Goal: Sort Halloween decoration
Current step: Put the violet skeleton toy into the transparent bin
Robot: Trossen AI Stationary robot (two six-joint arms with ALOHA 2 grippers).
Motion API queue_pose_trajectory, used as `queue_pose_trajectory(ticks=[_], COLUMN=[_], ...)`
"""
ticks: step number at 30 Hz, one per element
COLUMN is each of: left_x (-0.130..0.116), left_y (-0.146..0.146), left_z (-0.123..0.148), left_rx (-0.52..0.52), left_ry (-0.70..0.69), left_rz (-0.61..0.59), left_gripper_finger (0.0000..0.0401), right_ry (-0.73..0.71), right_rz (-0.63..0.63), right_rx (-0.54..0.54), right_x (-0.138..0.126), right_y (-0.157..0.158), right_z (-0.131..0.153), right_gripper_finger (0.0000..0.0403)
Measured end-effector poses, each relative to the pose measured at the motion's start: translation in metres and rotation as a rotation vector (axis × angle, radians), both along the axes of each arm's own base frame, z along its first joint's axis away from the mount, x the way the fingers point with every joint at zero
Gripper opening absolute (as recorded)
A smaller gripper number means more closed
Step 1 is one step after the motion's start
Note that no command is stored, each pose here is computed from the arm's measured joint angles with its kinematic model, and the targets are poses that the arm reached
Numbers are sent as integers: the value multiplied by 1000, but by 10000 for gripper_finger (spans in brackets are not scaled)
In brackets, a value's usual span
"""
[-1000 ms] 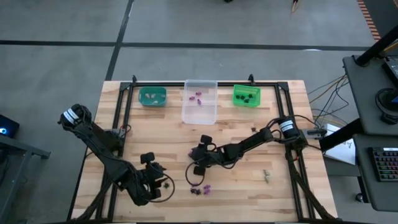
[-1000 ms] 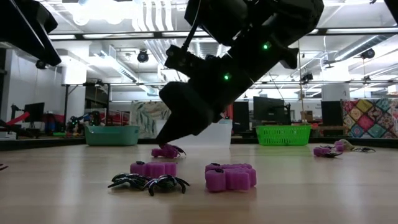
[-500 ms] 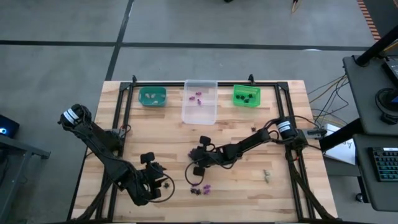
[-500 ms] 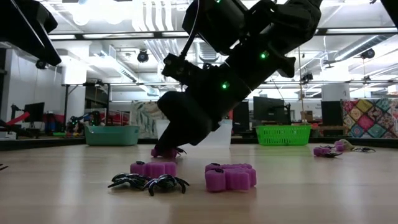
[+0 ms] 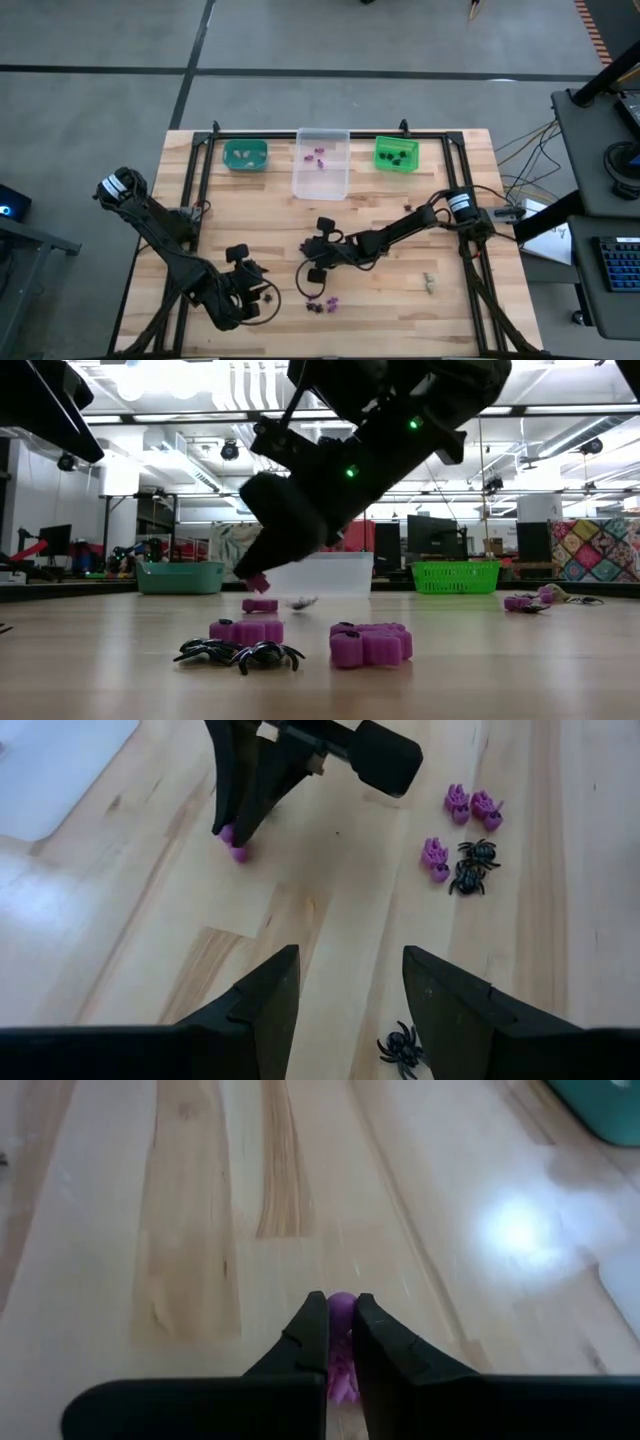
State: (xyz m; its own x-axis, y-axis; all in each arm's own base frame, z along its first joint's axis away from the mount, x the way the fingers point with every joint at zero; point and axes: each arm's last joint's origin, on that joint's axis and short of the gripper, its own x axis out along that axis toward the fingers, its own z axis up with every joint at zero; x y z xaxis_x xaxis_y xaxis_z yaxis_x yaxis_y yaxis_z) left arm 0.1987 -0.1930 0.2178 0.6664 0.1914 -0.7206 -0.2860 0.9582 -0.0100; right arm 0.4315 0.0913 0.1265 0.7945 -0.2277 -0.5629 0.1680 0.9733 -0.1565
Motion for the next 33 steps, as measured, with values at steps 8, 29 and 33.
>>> queue_pose_trajectory(ticks=[8,29,33], left_x=[1,2,2], left_y=[-1,-1,0], left_z=[0,2,2], left_rx=[-7,3,10], left_ry=[-6,-41,-49], left_rz=[0,15,19], left_gripper_finger=[162,162,162], right_ry=[60,273,286], right_rz=[-38,375,297], right_rx=[-89,474,300], right_x=[15,12,12], right_y=[-26,-91,-76], right_z=[35,37,33], right_gripper_finger=[14,13,13])
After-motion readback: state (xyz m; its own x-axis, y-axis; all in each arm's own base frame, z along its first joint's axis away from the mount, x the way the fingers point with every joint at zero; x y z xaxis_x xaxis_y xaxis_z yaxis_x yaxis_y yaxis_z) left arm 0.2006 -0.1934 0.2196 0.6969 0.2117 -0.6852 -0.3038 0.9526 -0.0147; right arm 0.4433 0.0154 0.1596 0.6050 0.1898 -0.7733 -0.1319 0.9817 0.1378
